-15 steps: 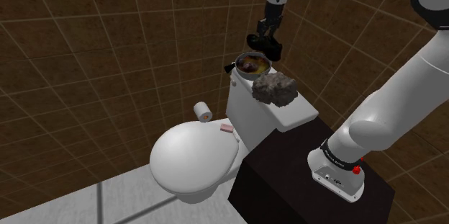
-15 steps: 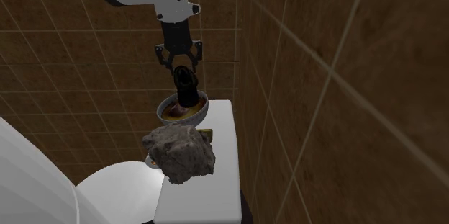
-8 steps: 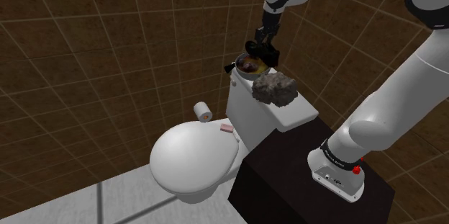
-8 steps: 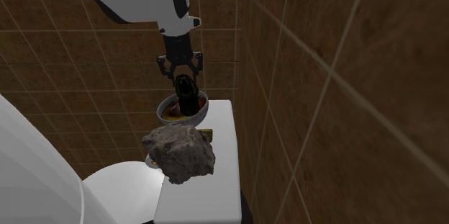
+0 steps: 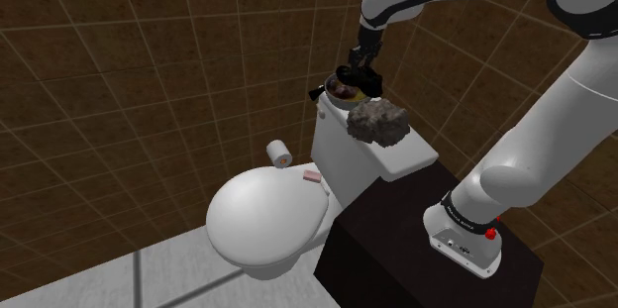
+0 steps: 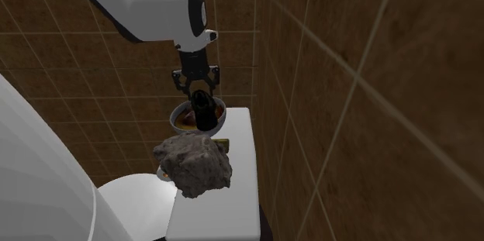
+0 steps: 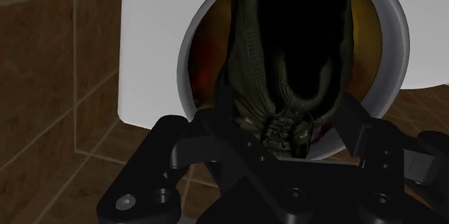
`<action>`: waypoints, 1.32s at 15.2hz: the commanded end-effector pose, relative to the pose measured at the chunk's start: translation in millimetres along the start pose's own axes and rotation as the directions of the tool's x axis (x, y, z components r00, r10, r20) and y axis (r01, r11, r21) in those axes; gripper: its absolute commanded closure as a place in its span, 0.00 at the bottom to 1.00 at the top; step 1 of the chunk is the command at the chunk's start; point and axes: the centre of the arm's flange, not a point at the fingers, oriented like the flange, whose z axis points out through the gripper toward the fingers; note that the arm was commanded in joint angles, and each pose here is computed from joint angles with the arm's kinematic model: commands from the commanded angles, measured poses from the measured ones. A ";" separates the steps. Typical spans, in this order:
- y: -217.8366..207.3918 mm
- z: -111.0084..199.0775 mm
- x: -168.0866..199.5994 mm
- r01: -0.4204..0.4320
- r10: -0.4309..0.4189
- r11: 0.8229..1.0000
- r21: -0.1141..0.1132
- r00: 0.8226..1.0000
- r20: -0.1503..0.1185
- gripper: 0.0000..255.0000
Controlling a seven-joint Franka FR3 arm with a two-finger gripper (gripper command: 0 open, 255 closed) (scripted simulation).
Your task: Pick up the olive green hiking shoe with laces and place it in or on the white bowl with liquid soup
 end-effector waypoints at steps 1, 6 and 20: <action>-1.0 12.2 -2.0 0.002 -0.002 1.000 0.003 1.000 0.016 1.00; -1.0 12.2 -1.9 0.002 -0.002 1.000 0.003 1.000 0.016 1.00; -0.9 -37.8 -1.2 0.002 -0.002 1.000 0.003 1.000 0.016 0.00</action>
